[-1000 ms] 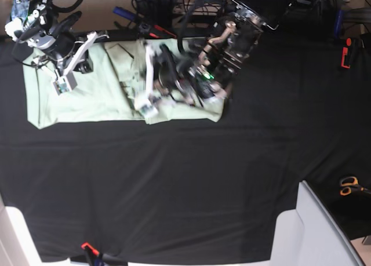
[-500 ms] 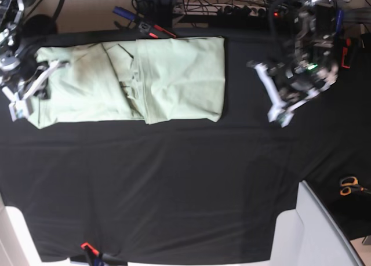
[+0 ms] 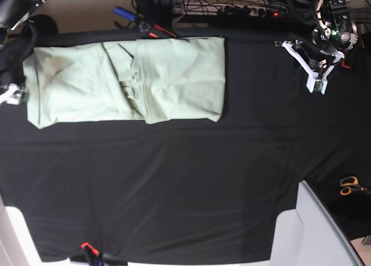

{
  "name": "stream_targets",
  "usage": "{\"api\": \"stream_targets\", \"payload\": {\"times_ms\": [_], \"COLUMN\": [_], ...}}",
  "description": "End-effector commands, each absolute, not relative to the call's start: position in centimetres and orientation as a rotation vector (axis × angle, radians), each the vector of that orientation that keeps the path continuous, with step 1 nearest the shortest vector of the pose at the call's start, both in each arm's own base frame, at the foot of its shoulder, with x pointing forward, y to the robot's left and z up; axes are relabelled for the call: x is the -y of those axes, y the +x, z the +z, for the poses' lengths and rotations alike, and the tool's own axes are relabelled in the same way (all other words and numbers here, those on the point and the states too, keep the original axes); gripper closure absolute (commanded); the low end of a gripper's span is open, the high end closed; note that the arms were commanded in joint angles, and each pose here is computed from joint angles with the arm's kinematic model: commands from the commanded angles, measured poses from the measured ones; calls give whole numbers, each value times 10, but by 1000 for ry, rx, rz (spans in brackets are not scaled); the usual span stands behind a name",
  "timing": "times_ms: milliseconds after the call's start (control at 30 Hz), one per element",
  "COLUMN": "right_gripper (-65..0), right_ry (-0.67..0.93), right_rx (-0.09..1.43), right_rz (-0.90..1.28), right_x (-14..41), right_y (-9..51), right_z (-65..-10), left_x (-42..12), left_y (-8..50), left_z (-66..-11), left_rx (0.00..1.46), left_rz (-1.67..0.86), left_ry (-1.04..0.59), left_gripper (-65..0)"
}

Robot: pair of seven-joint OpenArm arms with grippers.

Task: Fold the T-shirt properly
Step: 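Withdraw the left gripper and move the right gripper to the shirt end, then grasp the shirt end with the right gripper and drag it toward the arms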

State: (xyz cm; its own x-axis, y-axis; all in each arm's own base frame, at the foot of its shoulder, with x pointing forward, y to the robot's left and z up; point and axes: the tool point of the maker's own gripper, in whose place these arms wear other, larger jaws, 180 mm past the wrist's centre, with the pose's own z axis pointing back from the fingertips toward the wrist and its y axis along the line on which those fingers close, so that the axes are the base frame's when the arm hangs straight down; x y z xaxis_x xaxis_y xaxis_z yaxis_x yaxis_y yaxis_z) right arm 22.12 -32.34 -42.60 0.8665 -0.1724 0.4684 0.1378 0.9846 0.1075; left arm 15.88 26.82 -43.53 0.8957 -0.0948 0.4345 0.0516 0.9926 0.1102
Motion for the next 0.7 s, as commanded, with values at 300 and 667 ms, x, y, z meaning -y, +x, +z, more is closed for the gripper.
{"api": "stream_targets", "payload": {"times_ms": [300, 667], "right_gripper": [-588, -588], "right_ry": [317, 420], "right_rx": [595, 513], "right_rz": [-327, -363], "right_x": [347, 334], "right_y": [230, 221], "right_z": [-436, -461], "left_x": [-262, -260], "left_y": [166, 165], "left_z": [-429, -431], "left_rx": [488, 482], "left_rz": [-113, -116], "left_ry": [82, 77], "left_gripper": [0, 0]}}
